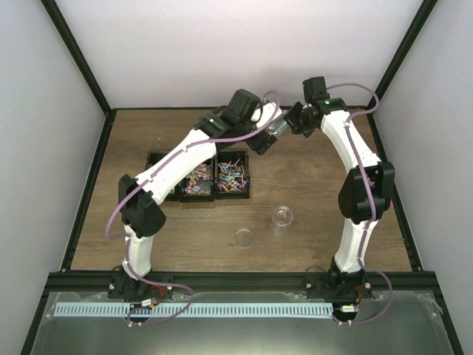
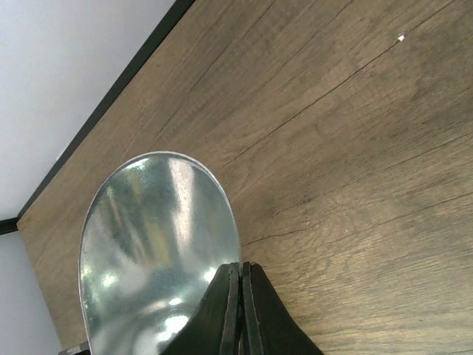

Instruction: Pack the candies

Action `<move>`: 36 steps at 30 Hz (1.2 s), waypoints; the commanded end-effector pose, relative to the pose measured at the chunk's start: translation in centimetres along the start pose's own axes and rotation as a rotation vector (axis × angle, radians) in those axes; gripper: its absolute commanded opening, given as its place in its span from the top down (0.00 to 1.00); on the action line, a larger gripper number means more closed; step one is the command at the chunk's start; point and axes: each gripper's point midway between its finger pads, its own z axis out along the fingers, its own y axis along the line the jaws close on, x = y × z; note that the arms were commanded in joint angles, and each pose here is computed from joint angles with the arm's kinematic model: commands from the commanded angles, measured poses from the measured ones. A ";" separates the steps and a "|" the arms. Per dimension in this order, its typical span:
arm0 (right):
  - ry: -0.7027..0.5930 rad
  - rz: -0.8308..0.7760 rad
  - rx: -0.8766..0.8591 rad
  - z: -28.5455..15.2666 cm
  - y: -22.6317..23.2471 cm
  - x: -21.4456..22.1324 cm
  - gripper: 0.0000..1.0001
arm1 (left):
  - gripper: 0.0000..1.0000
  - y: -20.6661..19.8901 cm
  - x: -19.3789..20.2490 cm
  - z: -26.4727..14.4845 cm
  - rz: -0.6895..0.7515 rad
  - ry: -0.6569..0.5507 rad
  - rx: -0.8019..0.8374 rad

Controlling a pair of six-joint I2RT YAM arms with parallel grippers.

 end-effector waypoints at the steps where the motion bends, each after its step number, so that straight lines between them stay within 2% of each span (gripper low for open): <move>1: -0.030 0.019 0.008 -1.0 0.7 0.1 0.99 | 0.11 0.0 2.5 1.8 -0.023 0.076 -0.045; 13: -0.036 0.040 0.024 -2.4 0.1 0.8 0.99 | 0.37 0.1 5.5 5.5 -0.031 0.160 -0.086; 25: -0.013 0.046 0.015 -3.1 -0.1 1.6 0.99 | 0.49 -0.6 6.4 8.1 -0.012 0.182 -0.077; 33: 0.001 0.044 0.019 -3.0 -0.2 2.2 0.99 | 0.52 -0.6 5.4 8.5 -0.019 0.146 -0.075; 36: 0.012 0.047 0.029 -2.9 -0.7 2.7 0.99 | 0.57 -0.8 4.9 8.5 -0.025 0.127 -0.067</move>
